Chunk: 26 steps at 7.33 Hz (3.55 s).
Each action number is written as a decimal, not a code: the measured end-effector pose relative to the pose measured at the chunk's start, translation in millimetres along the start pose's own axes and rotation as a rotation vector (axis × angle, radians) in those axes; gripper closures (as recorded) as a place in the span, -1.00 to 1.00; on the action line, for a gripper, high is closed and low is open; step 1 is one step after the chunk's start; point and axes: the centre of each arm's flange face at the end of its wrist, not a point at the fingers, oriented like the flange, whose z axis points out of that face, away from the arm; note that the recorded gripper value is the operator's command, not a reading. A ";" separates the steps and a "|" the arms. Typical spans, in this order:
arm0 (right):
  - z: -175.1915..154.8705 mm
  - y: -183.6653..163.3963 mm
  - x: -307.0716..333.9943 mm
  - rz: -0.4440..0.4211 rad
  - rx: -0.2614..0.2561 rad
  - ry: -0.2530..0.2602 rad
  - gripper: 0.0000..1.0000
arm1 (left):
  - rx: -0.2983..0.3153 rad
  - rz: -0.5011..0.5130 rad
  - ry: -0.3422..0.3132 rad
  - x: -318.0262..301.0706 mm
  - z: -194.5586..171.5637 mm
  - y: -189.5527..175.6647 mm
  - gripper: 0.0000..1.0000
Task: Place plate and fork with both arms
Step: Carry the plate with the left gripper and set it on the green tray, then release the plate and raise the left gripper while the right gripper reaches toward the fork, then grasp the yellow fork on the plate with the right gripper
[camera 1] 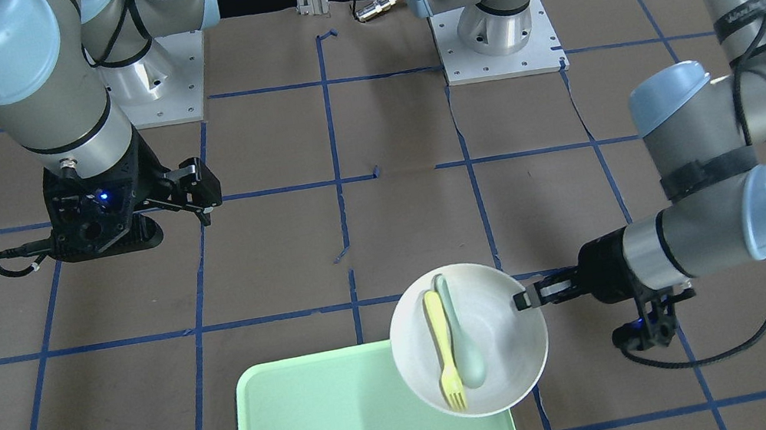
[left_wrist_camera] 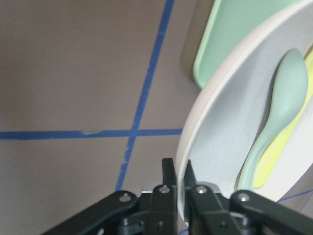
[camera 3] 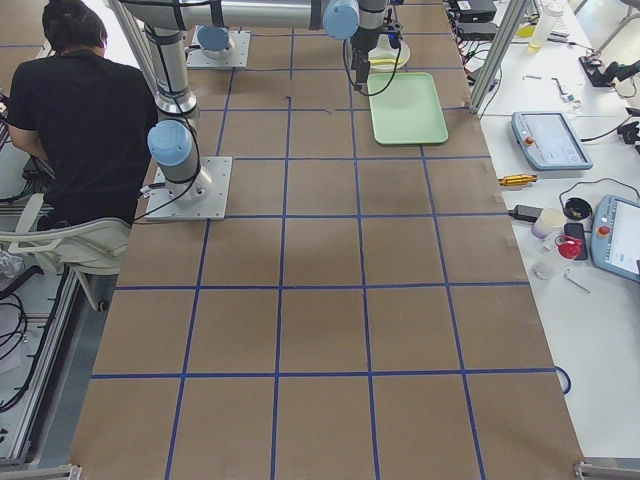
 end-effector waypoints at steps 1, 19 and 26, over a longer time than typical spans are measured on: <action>0.2 0.2 -0.3 0.001 -0.001 0.000 -1.00 | 0.019 0.025 0.023 18.7 31.8 -15.1 1.00; 165.0 -175.5 -91.0 0.040 0.228 -0.138 0.18 | 0.046 0.174 -0.484 17.8 -75.2 50.4 -1.00; 232.9 -185.9 -112.4 0.021 0.170 -0.153 0.13 | 0.032 0.182 -0.479 -4.2 -79.2 58.8 -1.00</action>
